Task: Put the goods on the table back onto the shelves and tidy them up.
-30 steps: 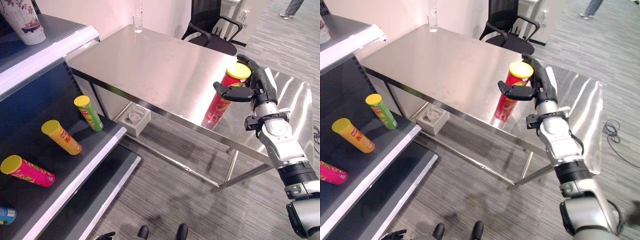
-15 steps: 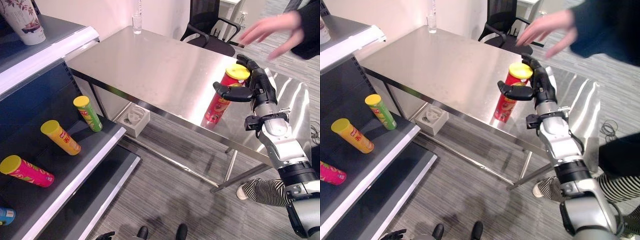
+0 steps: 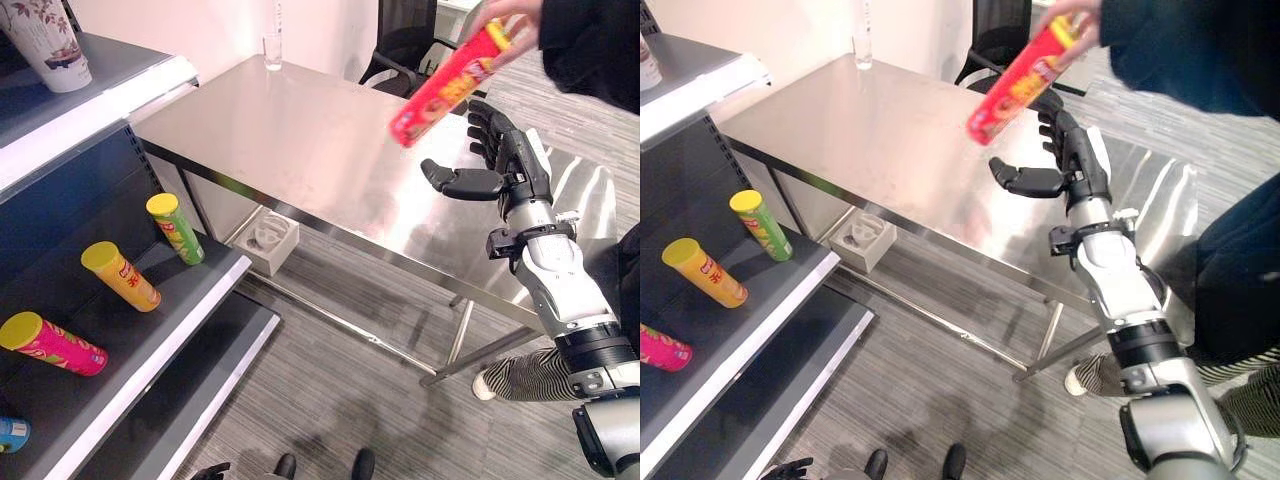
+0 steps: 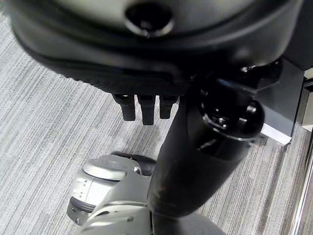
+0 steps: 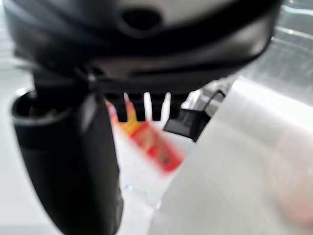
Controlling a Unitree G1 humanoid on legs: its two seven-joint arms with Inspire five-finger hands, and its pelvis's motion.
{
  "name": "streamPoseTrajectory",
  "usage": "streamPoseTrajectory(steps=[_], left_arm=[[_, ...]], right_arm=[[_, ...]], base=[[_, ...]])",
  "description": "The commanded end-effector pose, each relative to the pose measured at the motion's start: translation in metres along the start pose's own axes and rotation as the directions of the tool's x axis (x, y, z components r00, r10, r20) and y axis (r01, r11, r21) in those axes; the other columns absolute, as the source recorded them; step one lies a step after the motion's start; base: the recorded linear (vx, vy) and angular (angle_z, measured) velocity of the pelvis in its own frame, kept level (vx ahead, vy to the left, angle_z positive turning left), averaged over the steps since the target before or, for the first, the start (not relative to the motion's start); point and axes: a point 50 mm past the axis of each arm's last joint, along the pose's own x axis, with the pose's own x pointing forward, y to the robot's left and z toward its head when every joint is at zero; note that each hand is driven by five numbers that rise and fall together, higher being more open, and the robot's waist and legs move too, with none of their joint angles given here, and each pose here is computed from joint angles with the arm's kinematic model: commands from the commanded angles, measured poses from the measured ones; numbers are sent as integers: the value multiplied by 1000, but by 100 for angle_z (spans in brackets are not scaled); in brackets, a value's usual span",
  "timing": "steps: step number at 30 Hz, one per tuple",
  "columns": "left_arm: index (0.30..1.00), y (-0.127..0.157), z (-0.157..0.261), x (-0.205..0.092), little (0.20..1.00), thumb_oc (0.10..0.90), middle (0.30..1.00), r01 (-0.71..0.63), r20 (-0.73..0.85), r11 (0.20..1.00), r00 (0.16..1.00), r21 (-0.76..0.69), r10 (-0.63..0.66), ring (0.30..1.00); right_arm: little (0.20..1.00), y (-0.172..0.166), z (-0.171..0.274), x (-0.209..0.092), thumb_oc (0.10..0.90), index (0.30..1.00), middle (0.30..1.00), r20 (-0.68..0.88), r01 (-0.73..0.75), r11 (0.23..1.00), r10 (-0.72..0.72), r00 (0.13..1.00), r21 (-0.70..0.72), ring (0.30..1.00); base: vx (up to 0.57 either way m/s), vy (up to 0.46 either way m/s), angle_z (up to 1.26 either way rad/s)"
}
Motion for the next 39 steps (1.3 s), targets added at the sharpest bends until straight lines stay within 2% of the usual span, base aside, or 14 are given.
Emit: streamPoseTrajectory(steps=[1, 9, 17, 18, 24, 34, 39], left_arm=[[900, -1, 0, 0, 900, 800, 900, 6, -4, 999, 1000, 48, -5, 900], [900, 0, 0, 0, 900, 800, 900, 2, -3, 999, 1000, 44, -2, 900], [900, 1, 2, 1, 900, 800, 900, -4, 3, 999, 1000, 48, 4, 900], [900, 2, 5, 1, 900, 800, 900, -7, 16, 999, 1000, 47, 7, 900], [900, 4, 9, 2, 900, 800, 900, -14, 33, 999, 999, 45, 13, 900], [900, 6, 11, 1, 900, 800, 900, -13, 47, 998, 999, 57, 11, 900], [900, 9, 18, 2, 900, 800, 900, -18, 73, 998, 997, 63, 14, 900]], right_arm=[[900, -16, 60, 7, 800, 900, 900, 274, 44, 999, -36, 961, -23, 900], [900, -21, 62, 1, 800, 900, 900, 295, 75, 997, -69, 953, -7, 900], [900, -39, 74, -24, 800, 900, 900, 388, 135, 991, -116, 914, -23, 900], [900, -49, 87, -37, 800, 900, 900, 451, 172, 983, -128, 883, -58, 900], [900, -73, 96, -60, 800, 900, 900, 518, 291, 954, -212, 829, -74, 900], [900, -102, 91, -87, 800, 900, 900, 519, 430, 895, -313, 795, -120, 900], [900, -98, 91, -83, 800, 900, 900, 514, 416, 900, -296, 805, -133, 900]], base=[[-6, -1, -5], [-1, 0, -1], [0, 0, 0], [-21, 25, -6], [-22, 32, -8], [-33, 49, -21], [-83, 86, -45]])
